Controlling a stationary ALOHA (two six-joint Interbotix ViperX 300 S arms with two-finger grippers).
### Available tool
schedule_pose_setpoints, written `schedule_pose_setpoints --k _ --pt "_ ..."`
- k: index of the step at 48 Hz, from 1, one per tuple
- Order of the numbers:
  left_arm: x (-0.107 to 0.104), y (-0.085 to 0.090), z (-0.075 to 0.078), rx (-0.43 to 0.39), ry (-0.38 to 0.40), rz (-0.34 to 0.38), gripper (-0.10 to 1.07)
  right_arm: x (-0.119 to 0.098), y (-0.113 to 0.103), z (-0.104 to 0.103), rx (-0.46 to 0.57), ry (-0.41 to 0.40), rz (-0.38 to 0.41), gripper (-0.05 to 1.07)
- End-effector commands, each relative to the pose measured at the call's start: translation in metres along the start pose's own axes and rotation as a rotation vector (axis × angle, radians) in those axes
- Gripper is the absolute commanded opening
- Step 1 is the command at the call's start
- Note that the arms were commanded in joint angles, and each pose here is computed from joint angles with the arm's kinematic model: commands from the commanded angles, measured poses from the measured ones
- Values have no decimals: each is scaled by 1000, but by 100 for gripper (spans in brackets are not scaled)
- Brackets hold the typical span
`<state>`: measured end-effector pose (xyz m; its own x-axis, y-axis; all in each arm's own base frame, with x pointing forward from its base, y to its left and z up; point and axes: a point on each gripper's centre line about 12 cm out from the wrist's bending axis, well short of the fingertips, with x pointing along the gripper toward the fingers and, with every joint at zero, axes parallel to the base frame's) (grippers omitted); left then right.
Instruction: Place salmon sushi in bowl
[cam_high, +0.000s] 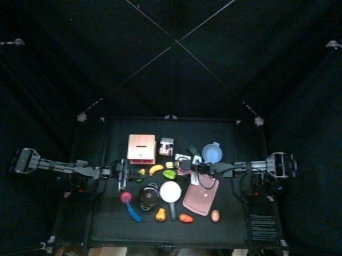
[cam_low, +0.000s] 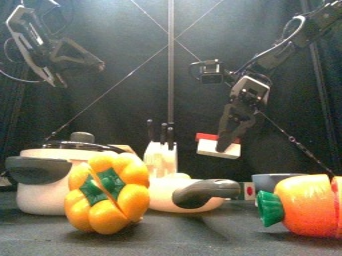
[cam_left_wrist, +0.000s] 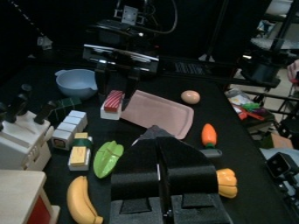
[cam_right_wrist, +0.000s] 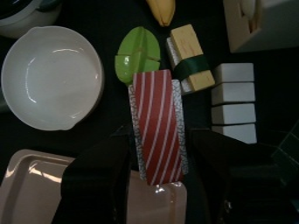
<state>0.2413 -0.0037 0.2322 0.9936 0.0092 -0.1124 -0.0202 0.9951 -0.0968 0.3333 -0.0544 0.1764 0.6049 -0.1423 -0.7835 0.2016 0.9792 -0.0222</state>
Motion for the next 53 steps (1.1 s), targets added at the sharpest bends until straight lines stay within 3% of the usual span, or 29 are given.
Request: schedule_pose_setpoints --k 1,29,53 --pt "2 0 9 -1 -31 1 -4 -16 -8 8 49 -26 -20 72" --pt "2 0 9 -1 -31 1 -4 -47 -66 -25 266 -7 -251 72" --pt "3 0 10 0 -32 1 -4 -51 -105 -68 402 98 -416 72"
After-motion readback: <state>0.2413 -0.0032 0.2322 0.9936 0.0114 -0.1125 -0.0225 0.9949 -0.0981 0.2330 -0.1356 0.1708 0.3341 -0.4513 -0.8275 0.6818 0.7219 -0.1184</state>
